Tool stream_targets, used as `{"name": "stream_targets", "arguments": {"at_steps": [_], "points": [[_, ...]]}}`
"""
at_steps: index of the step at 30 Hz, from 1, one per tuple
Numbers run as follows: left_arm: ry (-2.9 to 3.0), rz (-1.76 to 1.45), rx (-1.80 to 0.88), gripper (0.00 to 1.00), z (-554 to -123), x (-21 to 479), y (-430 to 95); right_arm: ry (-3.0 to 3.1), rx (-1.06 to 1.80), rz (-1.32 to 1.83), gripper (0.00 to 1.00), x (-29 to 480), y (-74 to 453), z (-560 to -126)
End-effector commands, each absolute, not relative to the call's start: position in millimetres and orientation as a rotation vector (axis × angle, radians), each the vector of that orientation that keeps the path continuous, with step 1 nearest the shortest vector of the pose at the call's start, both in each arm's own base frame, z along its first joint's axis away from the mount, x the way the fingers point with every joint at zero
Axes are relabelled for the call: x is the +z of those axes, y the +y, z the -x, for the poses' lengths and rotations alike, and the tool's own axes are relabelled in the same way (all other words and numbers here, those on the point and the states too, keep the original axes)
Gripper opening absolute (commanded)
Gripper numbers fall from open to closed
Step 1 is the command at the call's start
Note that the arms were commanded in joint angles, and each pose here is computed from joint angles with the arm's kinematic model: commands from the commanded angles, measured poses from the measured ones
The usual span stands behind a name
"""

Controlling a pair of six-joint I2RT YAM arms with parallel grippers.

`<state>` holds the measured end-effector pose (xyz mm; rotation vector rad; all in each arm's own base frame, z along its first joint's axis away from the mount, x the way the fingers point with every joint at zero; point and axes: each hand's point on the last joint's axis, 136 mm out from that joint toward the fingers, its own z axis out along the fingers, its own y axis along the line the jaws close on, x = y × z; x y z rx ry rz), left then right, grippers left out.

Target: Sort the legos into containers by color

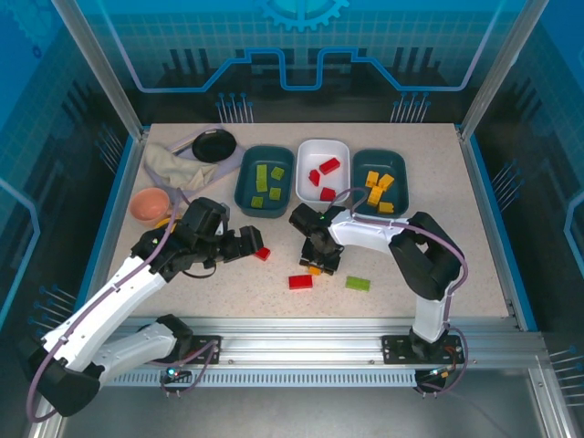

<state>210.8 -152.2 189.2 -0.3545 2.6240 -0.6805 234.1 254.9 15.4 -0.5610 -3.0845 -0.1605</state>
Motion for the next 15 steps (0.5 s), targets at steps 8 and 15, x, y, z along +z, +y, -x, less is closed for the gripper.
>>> {"name": "stream_targets", "arguments": {"at_steps": [8, 15], "points": [[2.592, 0.274, -0.839, 0.95, -224, 204, -183, -3.381, -0.101, 0.412, 0.26, 101, 218, -287], [2.553, 0.180, -0.907, 0.94, -267, 230, -220, -3.514, -0.325, 0.308, 0.26, 155, 156, -366]]}}
